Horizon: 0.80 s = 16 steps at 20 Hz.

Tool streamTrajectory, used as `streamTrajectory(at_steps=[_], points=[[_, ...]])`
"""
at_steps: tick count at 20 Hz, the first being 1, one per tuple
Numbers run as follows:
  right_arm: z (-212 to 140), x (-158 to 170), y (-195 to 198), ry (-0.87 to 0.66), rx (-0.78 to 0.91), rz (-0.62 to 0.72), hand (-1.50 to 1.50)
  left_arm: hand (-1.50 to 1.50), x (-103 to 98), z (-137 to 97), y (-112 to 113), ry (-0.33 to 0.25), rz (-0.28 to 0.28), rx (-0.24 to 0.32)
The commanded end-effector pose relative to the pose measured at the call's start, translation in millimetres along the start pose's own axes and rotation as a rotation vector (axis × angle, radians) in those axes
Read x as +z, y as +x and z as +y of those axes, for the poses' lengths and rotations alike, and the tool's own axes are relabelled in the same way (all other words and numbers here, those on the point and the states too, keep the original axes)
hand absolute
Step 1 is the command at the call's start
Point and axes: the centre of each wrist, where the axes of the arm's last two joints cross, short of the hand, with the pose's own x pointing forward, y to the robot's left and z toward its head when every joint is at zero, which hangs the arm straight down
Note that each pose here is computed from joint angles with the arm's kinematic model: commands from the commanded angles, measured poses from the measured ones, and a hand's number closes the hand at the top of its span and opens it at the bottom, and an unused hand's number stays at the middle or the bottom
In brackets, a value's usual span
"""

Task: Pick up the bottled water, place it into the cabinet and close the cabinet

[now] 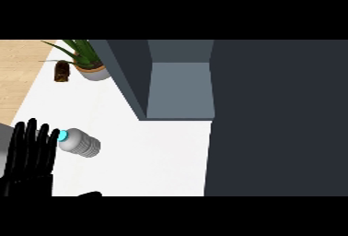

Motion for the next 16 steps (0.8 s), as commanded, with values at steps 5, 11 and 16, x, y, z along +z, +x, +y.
streamTrajectory(at_steps=[5, 11, 16], points=[[5, 24, 1, 0.018, -0.012, 0.012, -1.50, -1.50, 17, 16, -14, 0.042, 0.000, -0.027], [18, 25, -20, 0.017, 0.017, -0.002, -1.50, -1.50, 12, 33, -15, 0.033, -0.026, -0.023], [6, 26, -6, 0.026, 0.010, -0.011, -1.50, -1.50, 28, 46, -13, 0.079, -0.028, -0.007]])
